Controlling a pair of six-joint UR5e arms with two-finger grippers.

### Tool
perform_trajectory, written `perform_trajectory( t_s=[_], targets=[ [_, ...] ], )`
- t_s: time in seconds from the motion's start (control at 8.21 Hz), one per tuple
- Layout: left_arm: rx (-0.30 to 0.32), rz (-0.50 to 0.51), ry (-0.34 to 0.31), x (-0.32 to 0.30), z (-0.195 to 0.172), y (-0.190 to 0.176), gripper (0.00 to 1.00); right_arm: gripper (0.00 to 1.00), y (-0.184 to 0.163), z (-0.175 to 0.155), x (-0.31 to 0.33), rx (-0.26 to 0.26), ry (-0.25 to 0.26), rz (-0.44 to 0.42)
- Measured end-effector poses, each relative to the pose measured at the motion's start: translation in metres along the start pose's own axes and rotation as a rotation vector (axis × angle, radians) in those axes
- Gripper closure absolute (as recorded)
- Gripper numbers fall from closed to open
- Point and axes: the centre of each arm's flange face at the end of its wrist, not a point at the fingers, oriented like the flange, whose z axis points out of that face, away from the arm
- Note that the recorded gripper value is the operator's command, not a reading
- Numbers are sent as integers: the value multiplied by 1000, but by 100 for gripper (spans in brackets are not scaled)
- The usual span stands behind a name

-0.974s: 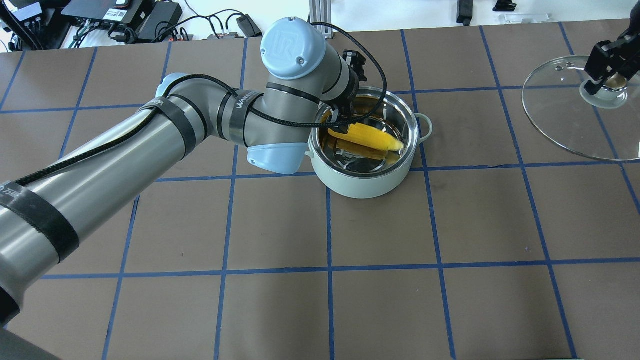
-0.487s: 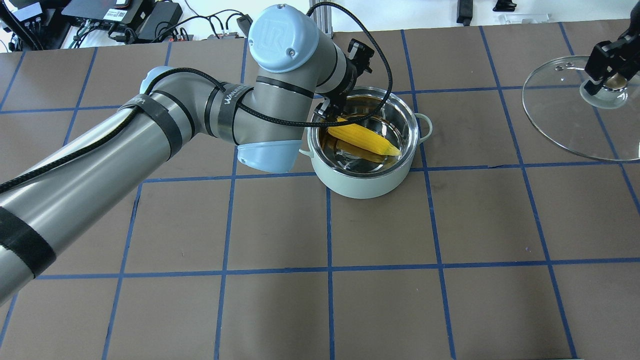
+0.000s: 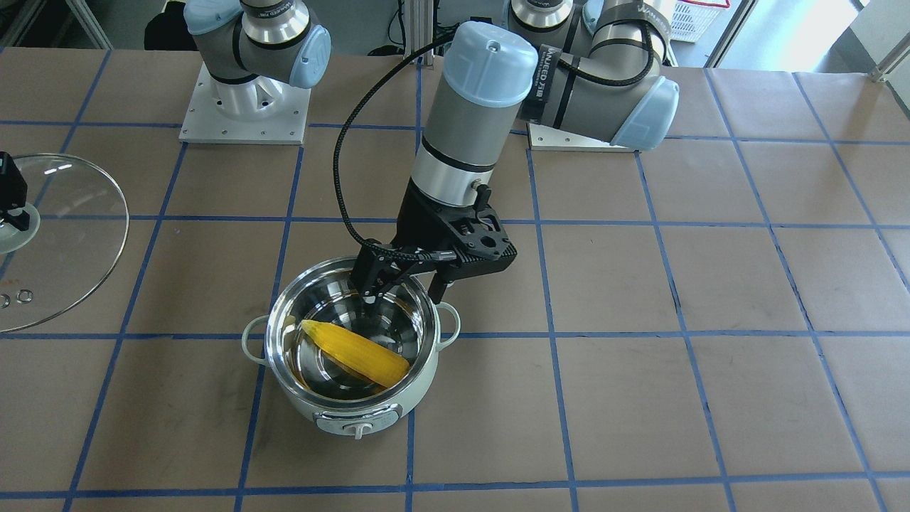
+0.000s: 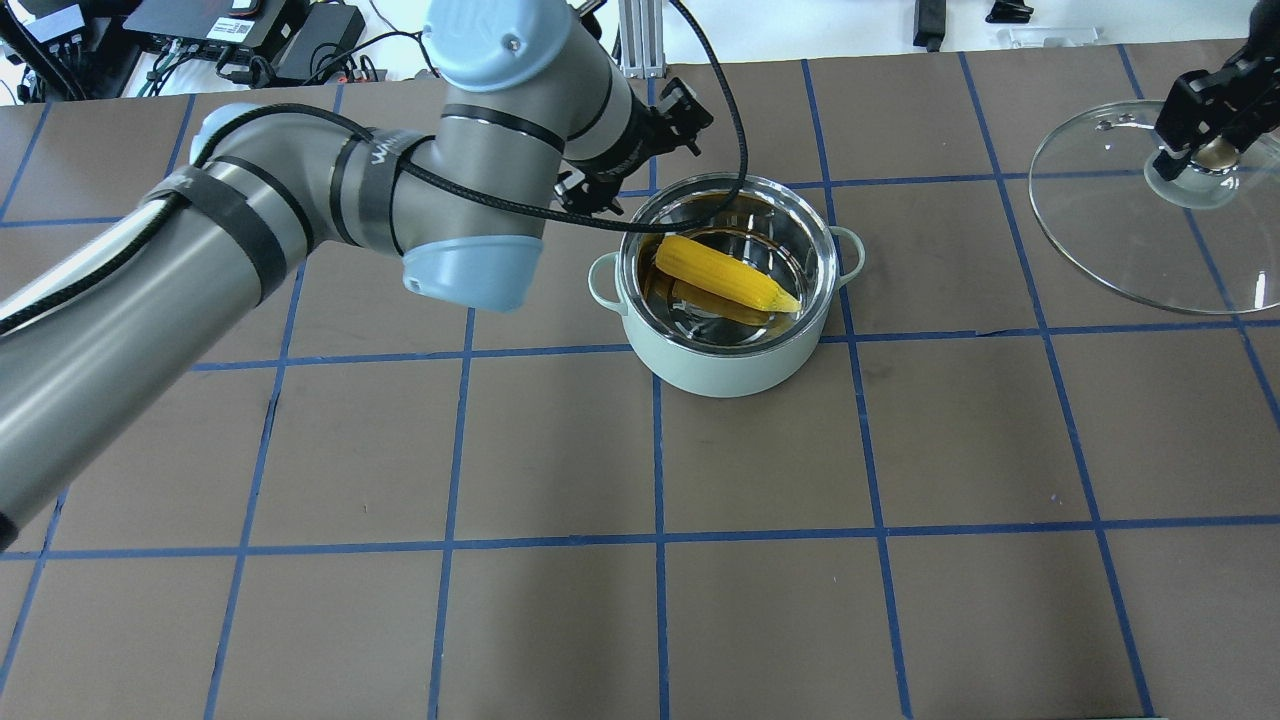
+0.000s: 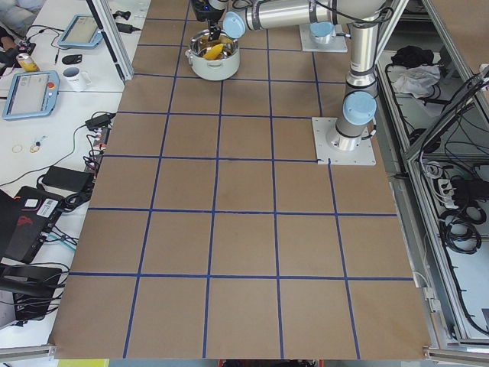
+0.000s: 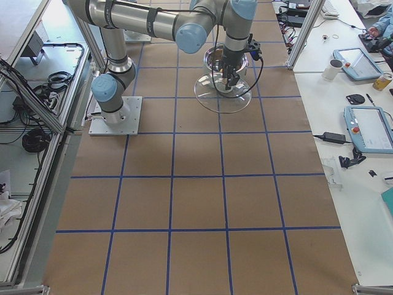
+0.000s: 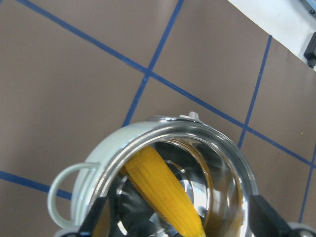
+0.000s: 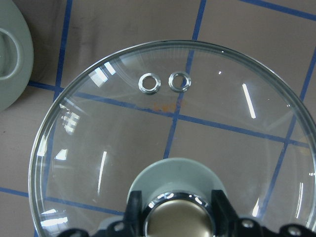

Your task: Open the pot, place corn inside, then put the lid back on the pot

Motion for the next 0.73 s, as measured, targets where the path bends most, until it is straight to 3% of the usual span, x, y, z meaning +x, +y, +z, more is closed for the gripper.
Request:
perform_trajectory(
  t_s=[0.49,0.73],
  targets=[
    [-17,277,-108,-74,-74,-77,0,100,-24,-10,-76,23,8,67],
    [4,363,-129,-99,-107,-94,0,100,-44,-11,-126,49,-13,119]
  ],
)
